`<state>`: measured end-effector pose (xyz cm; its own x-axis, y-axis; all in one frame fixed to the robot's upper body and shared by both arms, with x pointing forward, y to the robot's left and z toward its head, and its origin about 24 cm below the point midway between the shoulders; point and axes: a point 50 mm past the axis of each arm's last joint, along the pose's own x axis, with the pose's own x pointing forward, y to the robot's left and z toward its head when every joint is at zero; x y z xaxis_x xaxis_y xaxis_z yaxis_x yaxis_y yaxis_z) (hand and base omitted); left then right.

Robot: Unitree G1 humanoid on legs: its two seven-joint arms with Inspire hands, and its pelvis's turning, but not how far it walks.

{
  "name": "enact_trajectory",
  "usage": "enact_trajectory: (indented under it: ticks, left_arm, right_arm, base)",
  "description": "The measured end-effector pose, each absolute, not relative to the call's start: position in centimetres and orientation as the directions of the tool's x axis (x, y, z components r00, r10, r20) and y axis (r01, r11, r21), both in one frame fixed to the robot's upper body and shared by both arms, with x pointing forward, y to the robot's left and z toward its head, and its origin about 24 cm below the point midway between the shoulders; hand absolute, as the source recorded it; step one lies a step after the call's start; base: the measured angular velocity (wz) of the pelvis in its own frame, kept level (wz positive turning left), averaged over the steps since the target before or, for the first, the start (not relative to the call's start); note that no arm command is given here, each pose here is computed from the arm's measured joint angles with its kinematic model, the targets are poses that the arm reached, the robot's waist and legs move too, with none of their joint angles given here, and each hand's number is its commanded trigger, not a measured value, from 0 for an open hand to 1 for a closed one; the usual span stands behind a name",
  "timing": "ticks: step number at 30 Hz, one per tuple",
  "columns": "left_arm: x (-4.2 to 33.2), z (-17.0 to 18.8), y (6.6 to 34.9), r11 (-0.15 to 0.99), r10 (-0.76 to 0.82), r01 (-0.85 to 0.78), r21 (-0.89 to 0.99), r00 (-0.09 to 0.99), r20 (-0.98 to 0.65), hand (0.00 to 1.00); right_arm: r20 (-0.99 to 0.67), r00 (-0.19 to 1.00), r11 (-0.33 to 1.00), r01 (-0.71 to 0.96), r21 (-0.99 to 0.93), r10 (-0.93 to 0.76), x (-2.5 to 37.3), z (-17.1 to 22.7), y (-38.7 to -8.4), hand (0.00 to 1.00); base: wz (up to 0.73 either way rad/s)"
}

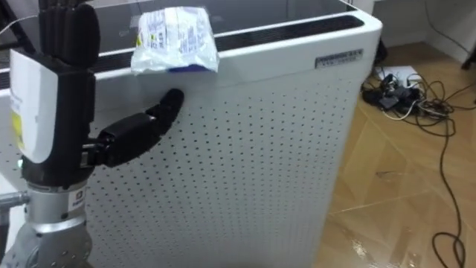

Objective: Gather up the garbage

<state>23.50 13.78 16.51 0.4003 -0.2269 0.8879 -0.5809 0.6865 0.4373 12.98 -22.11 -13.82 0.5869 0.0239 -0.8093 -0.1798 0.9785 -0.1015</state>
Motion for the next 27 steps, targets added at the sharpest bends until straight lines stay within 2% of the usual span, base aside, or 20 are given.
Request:
enact_trajectory:
  ticks: [7,12,13,14,15,27]
  left_arm:
    - [22.2,17.0,13.8,0.644,-0.319,-0.594,0.483,0.365,0.875,0.0]
    - [21.7,17.1,13.9,0.629,-0.332,-0.592,0.503,0.38,0.863,0.0]
    - [21.6,17.1,13.9,0.628,-0.332,-0.594,0.504,0.381,0.863,0.38]
    - [21.5,17.1,14.0,0.627,-0.331,-0.594,0.504,0.383,0.863,0.84]
    - [21.4,17.0,14.0,0.627,-0.33,-0.594,0.505,0.384,0.862,1.0]
    - [21.4,16.3,13.9,0.564,-0.377,-0.591,0.576,0.436,0.817,1.0]
  right_arm:
    - [-0.823,0.563,0.971,-0.228,-0.065,0.077,12.8,-14.0,-22.0,1.0]
    - [-0.837,0.538,0.971,-0.236,-0.042,0.094,12.4,-14.2,-21.8,1.0]
    - [-0.837,0.538,0.97,-0.24,-0.037,0.101,12.5,-14.1,-21.8,1.0]
    - [-0.836,0.538,0.97,-0.242,-0.035,0.104,12.5,-14.1,-21.8,1.0]
    - [-0.836,0.538,0.969,-0.244,-0.032,0.107,12.5,-14.1,-21.7,1.0]
    - [-0.83,0.545,0.965,-0.261,-0.031,0.12,13.0,-14.0,-21.6,1.0]
  base:
    - [0.09]
    - [0.01]
    - [0.0]
    - [0.0]
    - [0.0]
    - [0.02]
